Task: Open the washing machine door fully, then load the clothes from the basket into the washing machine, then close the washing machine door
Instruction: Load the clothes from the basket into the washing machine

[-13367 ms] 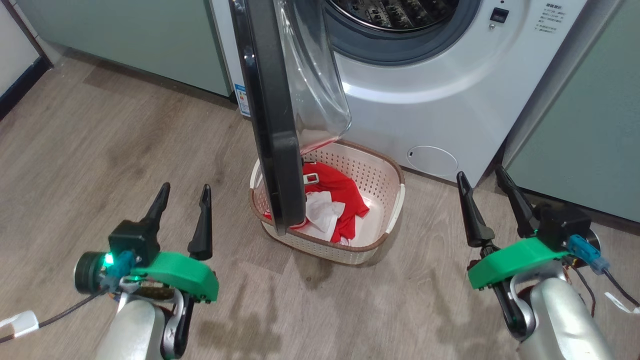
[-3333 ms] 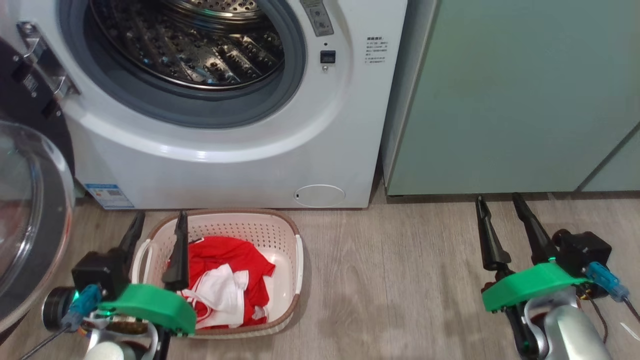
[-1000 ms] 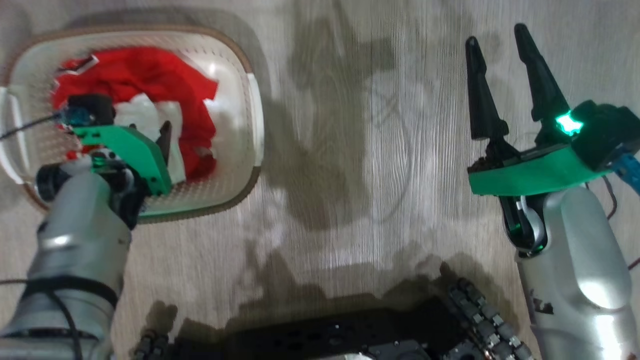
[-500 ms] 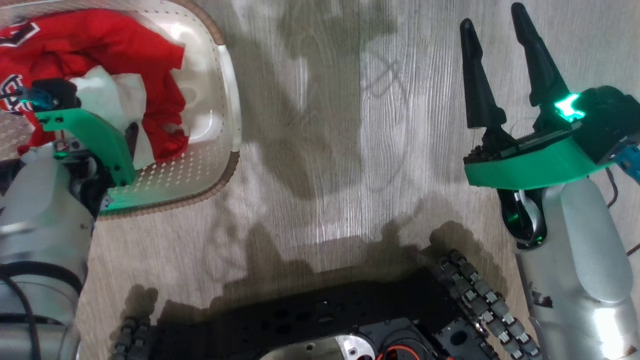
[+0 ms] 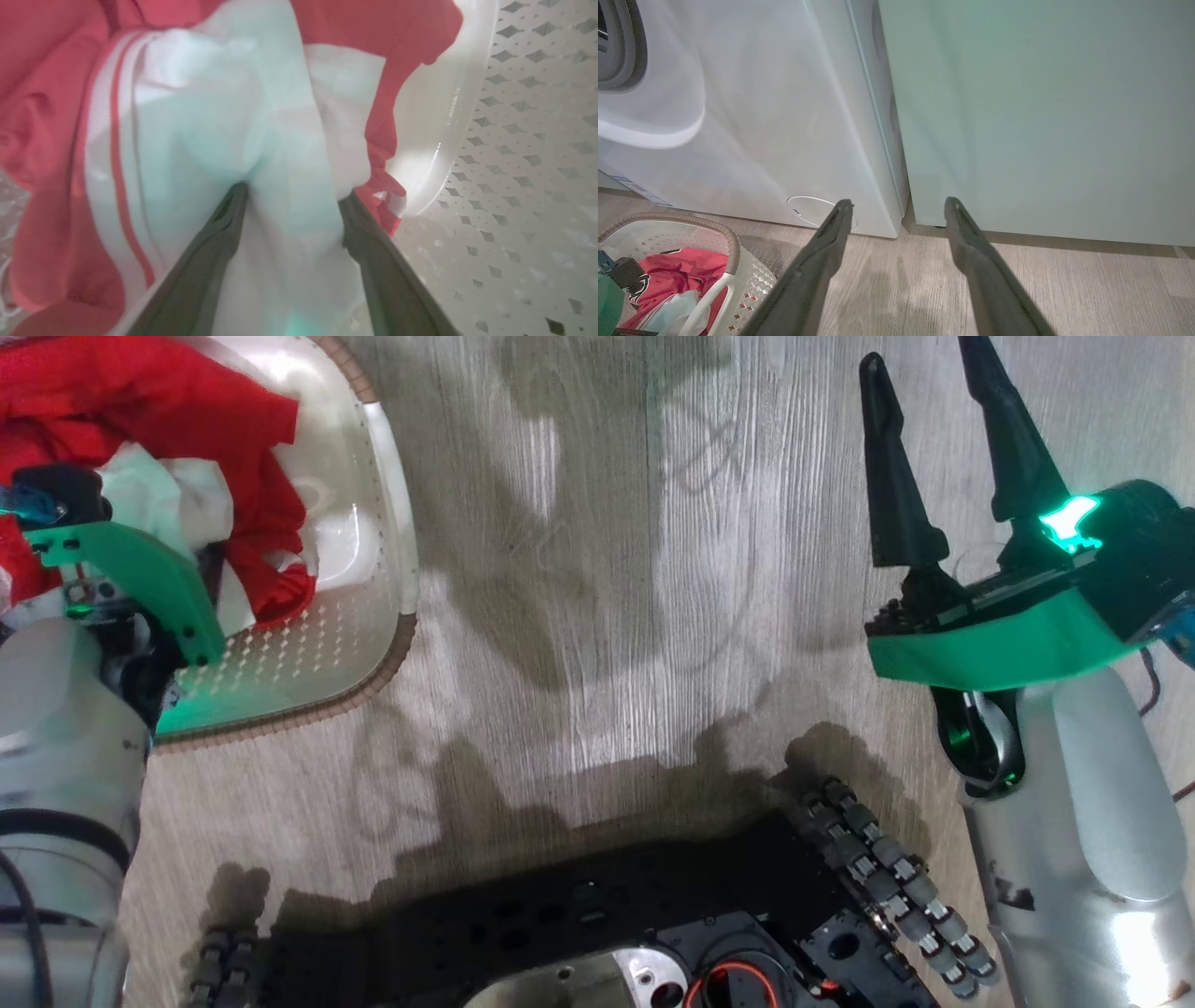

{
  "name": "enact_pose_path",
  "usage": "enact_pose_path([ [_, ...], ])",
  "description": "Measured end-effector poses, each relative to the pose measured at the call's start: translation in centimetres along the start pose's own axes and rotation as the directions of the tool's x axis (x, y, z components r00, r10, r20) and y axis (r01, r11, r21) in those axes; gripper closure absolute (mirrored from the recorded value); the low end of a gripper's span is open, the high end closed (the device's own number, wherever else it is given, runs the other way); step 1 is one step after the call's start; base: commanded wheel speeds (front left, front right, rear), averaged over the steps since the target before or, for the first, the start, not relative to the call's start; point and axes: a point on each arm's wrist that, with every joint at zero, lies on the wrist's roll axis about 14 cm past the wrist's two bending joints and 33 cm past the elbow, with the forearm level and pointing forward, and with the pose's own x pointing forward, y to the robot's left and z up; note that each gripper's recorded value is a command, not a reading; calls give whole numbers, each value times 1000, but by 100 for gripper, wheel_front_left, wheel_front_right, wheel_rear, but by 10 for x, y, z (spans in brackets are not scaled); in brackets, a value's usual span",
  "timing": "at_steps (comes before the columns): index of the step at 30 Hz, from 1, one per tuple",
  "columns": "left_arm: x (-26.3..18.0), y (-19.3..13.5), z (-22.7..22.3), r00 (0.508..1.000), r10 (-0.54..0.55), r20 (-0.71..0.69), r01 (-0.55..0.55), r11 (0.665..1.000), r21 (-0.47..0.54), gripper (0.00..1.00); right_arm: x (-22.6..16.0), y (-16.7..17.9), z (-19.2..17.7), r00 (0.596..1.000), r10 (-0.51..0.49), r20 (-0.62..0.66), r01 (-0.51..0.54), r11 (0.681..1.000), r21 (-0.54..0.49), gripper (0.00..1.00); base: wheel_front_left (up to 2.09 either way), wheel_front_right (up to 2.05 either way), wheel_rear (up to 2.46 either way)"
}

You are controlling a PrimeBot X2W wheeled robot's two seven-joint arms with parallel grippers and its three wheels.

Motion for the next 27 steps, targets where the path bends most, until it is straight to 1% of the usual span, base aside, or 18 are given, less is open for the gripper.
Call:
enact_pose_path([
  [1, 1, 0, -1, 1000, 0, 0, 0, 1000, 0, 60, 0, 0, 0, 1000, 0, 0, 0, 1000, -1, 0, 0, 0, 0],
  [2, 1, 0, -1, 1000, 0, 0, 0, 1000, 0, 60, 0, 0, 0, 1000, 0, 0, 0, 1000, -1, 0, 0, 0, 0],
  [3, 2, 1, -1, 1000, 1, 6, -1, 1000, 5, 100, 0, 0, -1, 1000, 0, -1, 0, 1000, -2, 0, 0, 0, 0],
  [9, 0, 7, 6, 999, 16, 31, -16, 1000, 13, 100, 0, -1, 3, 1000, -3, 9, 3, 1000, -3, 0, 0, 0, 0],
  [14, -13, 10, 18, 996, 26, 88, -23, 999, -32, 100, 1, 3, 15, 999, 5, 37, -5, 1000, 8, 0, 0, 0, 0],
  [18, -29, 13, 24, 988, 39, 150, -34, 999, -38, 100, 0, 8, 28, 998, 14, 63, -15, 1000, 16, 0, 0, 0, 0],
  [23, -56, 8, 38, 963, 38, 266, -31, 999, -30, 100, -3, 14, 50, 994, 22, 104, -24, 1000, 19, 0, 0, 0, 0],
  [27, -82, 2, 54, 934, 26, 356, -31, 999, 10, 100, -13, 18, 62, 993, 24, 118, -27, 999, 20, 0, 0, 0, 0],
])
